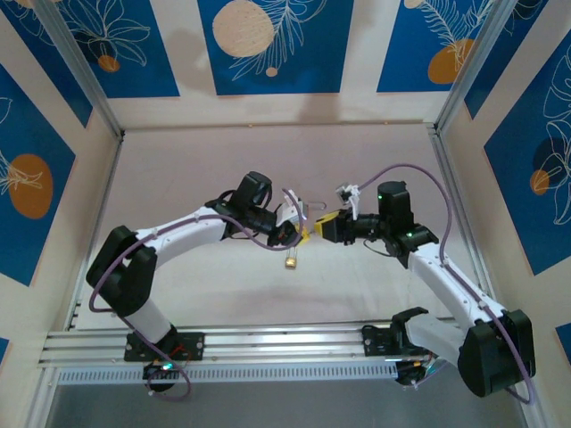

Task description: Unlock with the key

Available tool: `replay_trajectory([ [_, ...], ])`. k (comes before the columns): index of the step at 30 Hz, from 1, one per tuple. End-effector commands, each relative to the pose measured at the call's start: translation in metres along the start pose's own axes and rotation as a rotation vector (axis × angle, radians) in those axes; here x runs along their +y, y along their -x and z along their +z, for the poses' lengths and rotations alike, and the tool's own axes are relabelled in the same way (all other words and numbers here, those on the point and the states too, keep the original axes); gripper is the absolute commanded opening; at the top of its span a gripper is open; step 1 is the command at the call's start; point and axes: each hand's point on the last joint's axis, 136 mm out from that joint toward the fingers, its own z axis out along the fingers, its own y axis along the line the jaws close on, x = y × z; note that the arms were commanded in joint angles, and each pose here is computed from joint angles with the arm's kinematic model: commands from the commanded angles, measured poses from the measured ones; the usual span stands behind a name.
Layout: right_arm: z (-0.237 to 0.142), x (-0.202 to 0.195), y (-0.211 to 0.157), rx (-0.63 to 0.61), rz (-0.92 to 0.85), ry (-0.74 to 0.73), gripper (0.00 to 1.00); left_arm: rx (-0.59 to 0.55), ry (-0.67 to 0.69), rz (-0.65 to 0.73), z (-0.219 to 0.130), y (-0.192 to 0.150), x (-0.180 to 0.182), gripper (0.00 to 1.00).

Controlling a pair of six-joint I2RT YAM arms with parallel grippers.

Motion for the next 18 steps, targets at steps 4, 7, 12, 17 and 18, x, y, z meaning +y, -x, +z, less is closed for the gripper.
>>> replay_trajectory([
  [4,0.008,0.008,-0.007,0.056,-0.032,0.019,0.3,0.066,0.021,0.124,-0.019,0.0,-0.005,0.0],
  [7,0.01,0.007,-0.01,0.065,-0.032,0.013,0.29,0.076,0.014,0.123,-0.019,-0.001,-0.006,0.0],
  [12,0.013,0.006,-0.013,0.079,-0.032,0.007,0.25,0.069,0.0,0.115,-0.021,0.002,-0.007,0.0],
  [17,0.015,0.008,-0.015,0.084,-0.037,0.013,0.24,0.049,-0.027,0.095,-0.021,0.006,-0.01,0.0],
  [18,0.016,0.009,-0.015,0.085,-0.037,0.016,0.24,0.042,-0.033,0.086,-0.02,0.007,-0.01,0.0],
])
